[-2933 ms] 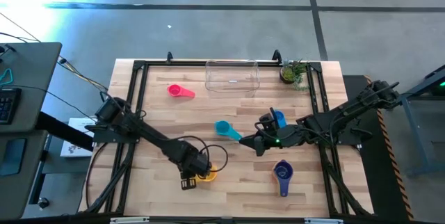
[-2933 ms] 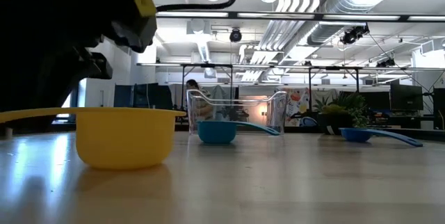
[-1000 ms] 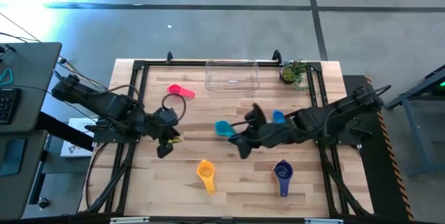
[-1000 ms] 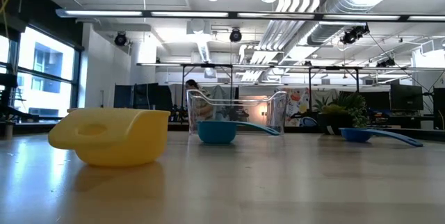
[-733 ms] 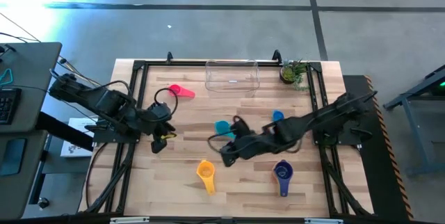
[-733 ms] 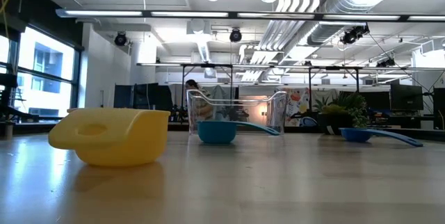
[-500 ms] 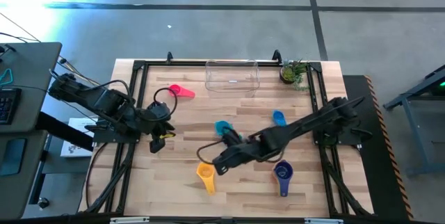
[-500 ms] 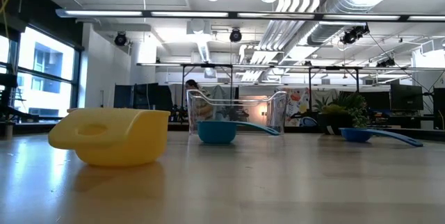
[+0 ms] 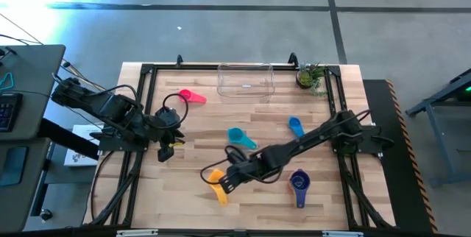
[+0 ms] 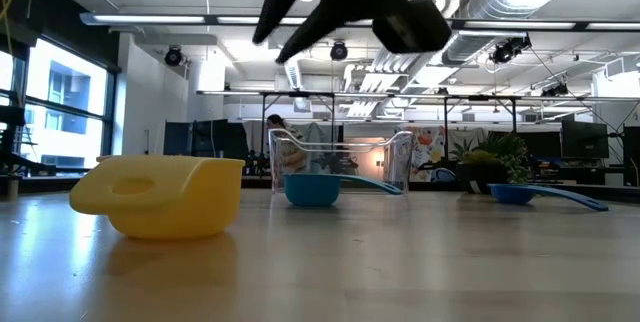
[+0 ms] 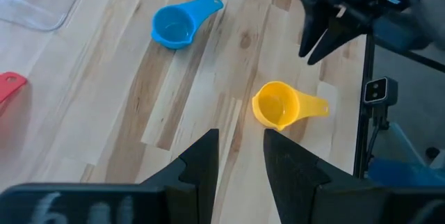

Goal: Nest measuring cups in basket
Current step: Stack the yellow measuring cup on top of the dark blue measuring cup

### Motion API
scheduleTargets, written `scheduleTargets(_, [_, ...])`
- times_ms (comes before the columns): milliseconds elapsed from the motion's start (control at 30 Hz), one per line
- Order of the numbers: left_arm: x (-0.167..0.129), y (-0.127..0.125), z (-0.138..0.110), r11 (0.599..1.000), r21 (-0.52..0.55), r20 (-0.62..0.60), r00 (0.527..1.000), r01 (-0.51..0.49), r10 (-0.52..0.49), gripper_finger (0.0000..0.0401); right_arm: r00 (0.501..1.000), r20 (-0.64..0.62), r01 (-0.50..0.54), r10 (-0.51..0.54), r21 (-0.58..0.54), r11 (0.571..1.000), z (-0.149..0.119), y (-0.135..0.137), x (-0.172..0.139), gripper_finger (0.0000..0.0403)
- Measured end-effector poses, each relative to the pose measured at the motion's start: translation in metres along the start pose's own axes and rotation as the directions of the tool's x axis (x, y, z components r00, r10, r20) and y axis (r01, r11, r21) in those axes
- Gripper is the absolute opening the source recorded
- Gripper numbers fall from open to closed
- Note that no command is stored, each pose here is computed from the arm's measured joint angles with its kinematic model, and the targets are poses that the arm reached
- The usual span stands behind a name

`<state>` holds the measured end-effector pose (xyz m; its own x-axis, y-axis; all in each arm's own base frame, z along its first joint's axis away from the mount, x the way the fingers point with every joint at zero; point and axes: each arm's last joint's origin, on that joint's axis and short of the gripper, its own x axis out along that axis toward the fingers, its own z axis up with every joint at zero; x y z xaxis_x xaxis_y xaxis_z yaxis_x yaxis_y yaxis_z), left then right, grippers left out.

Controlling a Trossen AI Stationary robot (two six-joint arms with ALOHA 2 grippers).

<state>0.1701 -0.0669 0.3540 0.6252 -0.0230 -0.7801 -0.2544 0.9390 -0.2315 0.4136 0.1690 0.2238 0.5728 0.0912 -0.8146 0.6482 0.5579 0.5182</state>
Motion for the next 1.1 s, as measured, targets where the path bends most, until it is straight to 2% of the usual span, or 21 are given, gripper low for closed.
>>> scheduleTargets(133, [0.0, 0.0, 0.0, 1.0, 0.0, 0.0, 1.0, 0.0, 0.0, 0.0106, 1.0, -0.01, 0.018, -0.019, -0.016, 1.0, 0.0, -0.004, 0.012, 0.0074])
scheduleTargets(400, [0.0, 0.0, 0.0, 1.0, -0.001, 0.001, 1.0, 0.0, 0.0, 0.0106, 0.999, -0.005, 0.033, -0.032, 0.007, 0.999, 0.01, -0.009, 0.025, 0.0121])
scheduleTargets(1100, [0.0, 0.0, 0.001, 1.0, -0.003, 0.019, 1.0, -0.021, 0.021, 0.0106, 0.997, -0.074, 0.032, -0.03, 0.019, 0.999, 0.011, -0.02, 0.062, 0.0124])
